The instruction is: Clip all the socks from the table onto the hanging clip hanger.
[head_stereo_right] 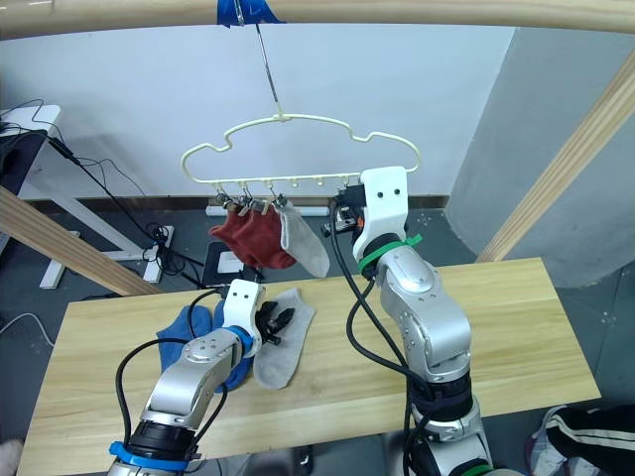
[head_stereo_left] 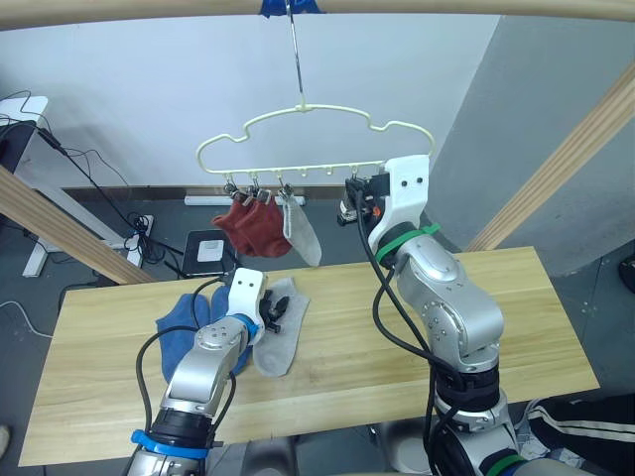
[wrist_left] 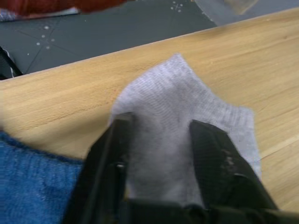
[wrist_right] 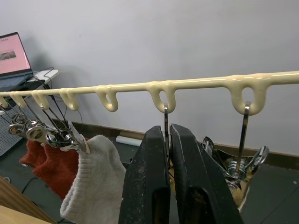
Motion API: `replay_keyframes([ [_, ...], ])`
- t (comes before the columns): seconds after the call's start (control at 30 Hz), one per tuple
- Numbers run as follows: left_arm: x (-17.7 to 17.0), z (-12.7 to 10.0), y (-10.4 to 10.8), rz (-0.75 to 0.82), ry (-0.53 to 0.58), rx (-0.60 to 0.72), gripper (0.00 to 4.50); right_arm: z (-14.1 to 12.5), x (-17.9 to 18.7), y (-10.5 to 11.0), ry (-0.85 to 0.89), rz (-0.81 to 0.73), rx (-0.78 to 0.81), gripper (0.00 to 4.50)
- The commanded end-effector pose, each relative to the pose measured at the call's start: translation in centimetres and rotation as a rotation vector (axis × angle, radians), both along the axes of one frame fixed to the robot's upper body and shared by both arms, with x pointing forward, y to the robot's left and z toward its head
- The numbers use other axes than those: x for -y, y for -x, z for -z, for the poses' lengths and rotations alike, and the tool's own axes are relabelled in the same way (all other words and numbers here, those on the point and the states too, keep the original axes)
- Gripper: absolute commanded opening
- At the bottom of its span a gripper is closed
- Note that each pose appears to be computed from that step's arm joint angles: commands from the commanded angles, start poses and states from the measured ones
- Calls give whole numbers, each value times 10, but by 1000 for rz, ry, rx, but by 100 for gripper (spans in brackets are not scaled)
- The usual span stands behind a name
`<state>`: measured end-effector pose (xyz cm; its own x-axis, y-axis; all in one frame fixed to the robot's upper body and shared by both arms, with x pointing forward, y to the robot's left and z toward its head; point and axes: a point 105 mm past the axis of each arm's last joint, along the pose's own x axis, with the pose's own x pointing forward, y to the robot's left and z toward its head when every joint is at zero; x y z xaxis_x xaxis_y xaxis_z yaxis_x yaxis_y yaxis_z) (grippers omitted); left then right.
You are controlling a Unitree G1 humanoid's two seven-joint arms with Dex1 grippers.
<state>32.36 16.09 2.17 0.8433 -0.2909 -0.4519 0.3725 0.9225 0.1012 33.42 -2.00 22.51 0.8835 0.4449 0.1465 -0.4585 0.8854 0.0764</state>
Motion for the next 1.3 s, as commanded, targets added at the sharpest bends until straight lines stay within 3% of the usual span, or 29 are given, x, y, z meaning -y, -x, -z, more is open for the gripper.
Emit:
replay_keyframes([
  [0.03,3,-1,3,26,-5,12,93,-10,-1,7,-28,-9,32,0],
  [0.17,7,-2,6,46,23,17,6,-9,0,7,-26,-7,28,0],
  [0.2,8,-3,6,52,33,25,3,-9,0,7,-26,-7,27,0],
  [0.37,19,-23,7,99,118,114,3,-9,0,8,-23,-6,29,0],
  [0.6,42,-71,26,232,395,258,3,-10,0,8,-20,-5,36,0],
  [0.77,55,-88,31,286,468,296,3,-11,0,9,-24,-13,37,0],
  [1.1,66,-104,31,331,500,347,3,-8,-8,13,-44,-57,7,0],
  [1.3,70,-122,26,345,621,335,3,-5,-10,15,-44,-77,-12,0],
])
